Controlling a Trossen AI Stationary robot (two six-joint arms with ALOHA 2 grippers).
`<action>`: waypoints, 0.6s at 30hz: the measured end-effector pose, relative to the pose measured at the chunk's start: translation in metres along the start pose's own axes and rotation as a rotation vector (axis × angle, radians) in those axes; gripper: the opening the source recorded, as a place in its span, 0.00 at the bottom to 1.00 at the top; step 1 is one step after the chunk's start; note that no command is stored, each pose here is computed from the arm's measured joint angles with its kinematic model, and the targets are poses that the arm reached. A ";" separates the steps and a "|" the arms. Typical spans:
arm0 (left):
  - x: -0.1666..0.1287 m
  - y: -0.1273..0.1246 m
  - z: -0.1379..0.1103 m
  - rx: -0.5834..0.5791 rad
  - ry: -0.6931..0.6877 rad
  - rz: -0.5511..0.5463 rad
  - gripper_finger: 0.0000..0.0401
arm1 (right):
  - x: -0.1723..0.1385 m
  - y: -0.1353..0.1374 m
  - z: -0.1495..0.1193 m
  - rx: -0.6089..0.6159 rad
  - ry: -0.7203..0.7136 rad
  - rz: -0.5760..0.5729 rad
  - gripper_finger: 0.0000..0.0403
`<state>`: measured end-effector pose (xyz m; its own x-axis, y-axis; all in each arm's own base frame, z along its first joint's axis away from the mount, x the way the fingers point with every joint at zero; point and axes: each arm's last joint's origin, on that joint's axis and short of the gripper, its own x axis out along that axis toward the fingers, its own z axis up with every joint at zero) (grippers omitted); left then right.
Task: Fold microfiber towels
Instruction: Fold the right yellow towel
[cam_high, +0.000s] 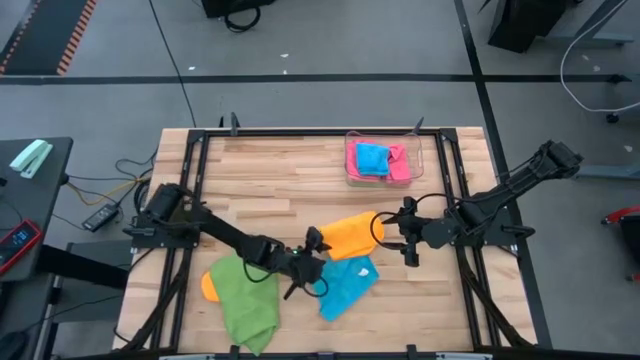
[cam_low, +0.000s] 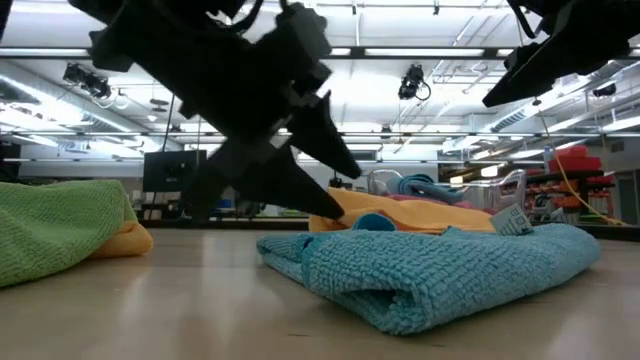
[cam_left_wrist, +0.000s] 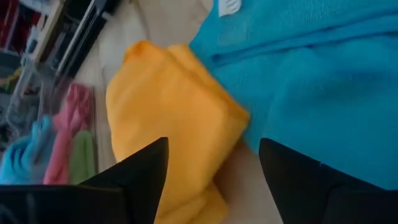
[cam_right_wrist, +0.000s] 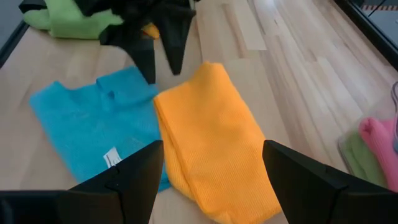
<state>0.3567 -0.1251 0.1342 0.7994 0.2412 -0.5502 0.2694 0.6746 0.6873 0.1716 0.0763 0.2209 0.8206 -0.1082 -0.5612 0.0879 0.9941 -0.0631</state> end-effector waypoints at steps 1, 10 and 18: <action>0.003 -0.001 0.003 0.017 -0.001 0.001 0.65 | 0.000 0.000 0.000 0.004 0.000 0.000 0.71; 0.020 -0.008 0.002 0.263 0.082 0.048 0.62 | 0.000 0.000 0.001 0.011 -0.005 0.002 0.71; 0.028 -0.014 -0.002 0.370 0.098 0.045 0.58 | 0.000 0.000 0.001 0.007 -0.006 0.003 0.71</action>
<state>0.3745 -0.1259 0.1081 0.7646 0.3429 -0.5457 0.4250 0.3682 0.8269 0.1720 0.0766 0.2214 0.8245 -0.1050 -0.5561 0.0893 0.9945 -0.0553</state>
